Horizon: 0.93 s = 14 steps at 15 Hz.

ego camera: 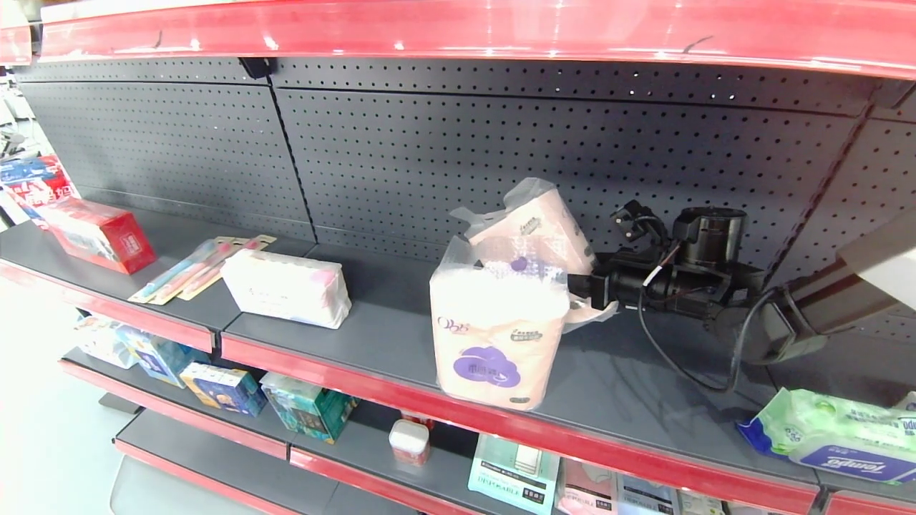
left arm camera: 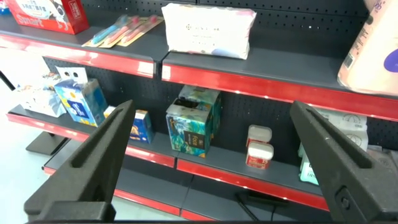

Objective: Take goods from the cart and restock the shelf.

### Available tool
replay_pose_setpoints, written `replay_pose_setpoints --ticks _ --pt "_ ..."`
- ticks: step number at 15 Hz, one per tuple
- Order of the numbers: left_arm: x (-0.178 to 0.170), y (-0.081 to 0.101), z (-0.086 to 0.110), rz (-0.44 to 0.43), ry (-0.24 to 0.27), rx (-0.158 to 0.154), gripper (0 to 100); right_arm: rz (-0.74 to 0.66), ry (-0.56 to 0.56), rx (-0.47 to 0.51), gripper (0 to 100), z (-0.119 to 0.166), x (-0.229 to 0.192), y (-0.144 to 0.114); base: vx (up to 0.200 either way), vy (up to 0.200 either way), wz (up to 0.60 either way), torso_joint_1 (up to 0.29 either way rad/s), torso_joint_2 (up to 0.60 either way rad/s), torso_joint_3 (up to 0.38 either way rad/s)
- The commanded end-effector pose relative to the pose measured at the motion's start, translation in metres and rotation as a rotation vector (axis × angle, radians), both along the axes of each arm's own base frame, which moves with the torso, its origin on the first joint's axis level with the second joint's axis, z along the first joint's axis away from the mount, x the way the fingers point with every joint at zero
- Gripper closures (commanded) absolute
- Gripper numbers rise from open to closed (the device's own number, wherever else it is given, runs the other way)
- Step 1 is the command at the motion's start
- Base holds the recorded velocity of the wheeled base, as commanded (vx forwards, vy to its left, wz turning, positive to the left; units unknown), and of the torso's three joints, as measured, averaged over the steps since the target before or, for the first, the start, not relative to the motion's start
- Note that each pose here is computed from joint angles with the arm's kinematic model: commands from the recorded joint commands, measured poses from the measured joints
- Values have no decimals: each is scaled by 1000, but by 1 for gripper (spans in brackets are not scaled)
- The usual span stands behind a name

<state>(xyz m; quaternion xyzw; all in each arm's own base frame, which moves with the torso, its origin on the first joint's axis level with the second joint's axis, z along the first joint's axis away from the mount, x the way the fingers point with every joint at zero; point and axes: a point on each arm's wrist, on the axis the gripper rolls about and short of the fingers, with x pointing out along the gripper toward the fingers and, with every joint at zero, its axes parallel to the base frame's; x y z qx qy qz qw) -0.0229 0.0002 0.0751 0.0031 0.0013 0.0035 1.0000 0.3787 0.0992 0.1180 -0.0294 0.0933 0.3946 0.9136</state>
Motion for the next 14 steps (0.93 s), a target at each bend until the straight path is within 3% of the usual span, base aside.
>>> replay_pose_setpoints --ticks 1,14 --pt "0 0 0 1 1 0 0 5 6 0 100 -8 9 3 0 0 0 0 0 0" --pt "0 0 0 1 1 0 0 57 4 38 100 -15 30 35 0 0 0 0 0 0"
